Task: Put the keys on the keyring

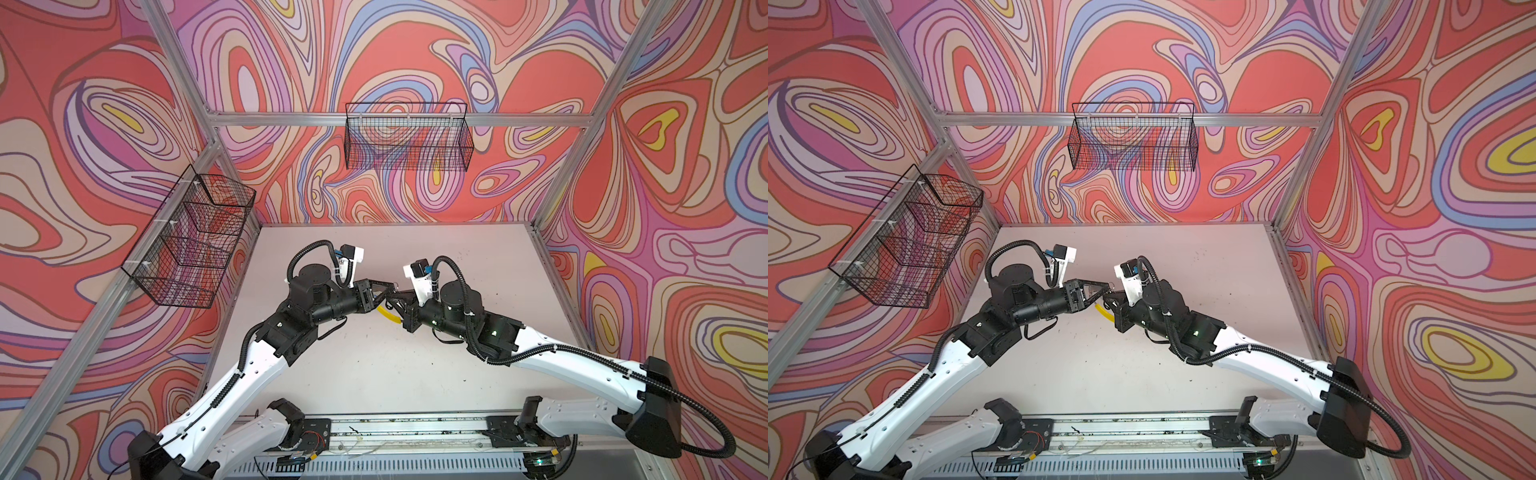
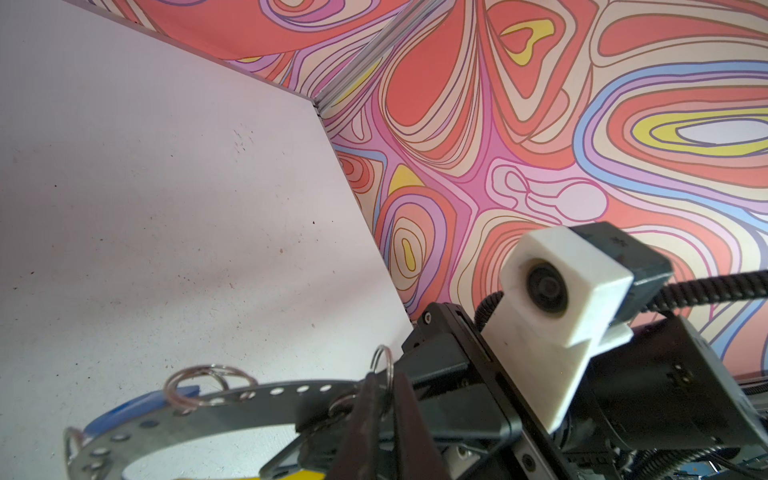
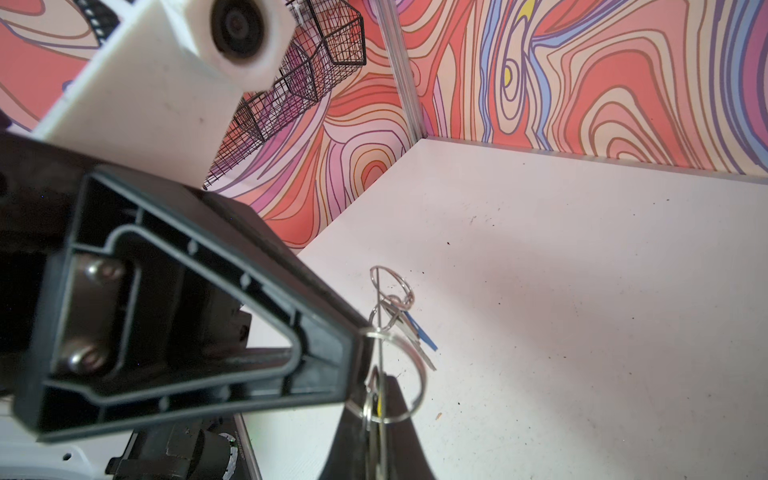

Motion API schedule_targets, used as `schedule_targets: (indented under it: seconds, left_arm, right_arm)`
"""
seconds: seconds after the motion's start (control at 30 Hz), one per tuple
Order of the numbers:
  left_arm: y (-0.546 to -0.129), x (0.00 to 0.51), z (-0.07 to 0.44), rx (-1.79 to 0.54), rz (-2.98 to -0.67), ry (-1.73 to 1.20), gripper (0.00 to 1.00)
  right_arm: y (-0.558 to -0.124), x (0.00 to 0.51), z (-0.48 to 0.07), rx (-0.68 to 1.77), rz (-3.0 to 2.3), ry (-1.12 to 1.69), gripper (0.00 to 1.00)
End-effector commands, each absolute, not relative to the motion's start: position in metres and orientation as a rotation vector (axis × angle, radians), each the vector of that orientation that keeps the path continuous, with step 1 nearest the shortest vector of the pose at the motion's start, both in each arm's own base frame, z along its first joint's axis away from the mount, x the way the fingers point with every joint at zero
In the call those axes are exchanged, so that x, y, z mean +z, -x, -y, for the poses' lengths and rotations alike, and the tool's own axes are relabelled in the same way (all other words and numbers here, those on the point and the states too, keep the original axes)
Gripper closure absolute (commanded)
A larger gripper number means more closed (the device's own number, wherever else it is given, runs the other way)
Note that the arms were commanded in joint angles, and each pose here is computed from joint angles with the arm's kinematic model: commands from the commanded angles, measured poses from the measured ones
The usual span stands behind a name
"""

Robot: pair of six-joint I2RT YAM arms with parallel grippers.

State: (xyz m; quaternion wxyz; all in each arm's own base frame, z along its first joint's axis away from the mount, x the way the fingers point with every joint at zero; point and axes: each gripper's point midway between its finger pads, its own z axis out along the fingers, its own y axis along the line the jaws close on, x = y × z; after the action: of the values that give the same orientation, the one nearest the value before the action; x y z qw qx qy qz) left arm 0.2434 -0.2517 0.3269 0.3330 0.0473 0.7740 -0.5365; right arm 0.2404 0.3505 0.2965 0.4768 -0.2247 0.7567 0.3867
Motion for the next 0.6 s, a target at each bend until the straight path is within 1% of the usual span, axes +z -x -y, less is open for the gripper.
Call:
schedule_targets:
  seconds: [0.0, 0.1, 0.27, 0.4, 0.5, 0.57]
  left_arm:
    - [-0.246, 0.335, 0.253, -1.381, -2.007, -0.133, 0.94]
    - [-0.245, 0.338, 0.254, -1.378, -2.009, -0.154, 1.00]
    - [-0.234, 0.343, 0.249, -1.300, -2.058, -0.250, 1.00]
    - [-0.214, 0.345, 0.246, -1.207, -2.141, -0.457, 1.00]
    - [-0.204, 0.341, 0.237, -1.110, -2.176, -0.570, 1.00]
    - [-0.197, 0.338, 0.235, -1.094, -2.179, -0.633, 1.00]
  right_arm:
    - [-0.241, 0.305, -0.355, 0.963, -1.810, 0.552, 1.00]
    - [-0.242, 0.306, -0.353, 0.952, -1.809, 0.551, 1.00]
    - [-0.243, 0.304, -0.351, 0.894, -1.821, 0.585, 1.00]
    - [-0.240, 0.303, -0.352, 0.843, -1.839, 0.680, 1.00]
    - [-0.230, 0.308, -0.354, 0.867, -1.825, 0.749, 1.00]
    - [-0.225, 0.309, -0.358, 0.893, -1.826, 0.783, 1.00]
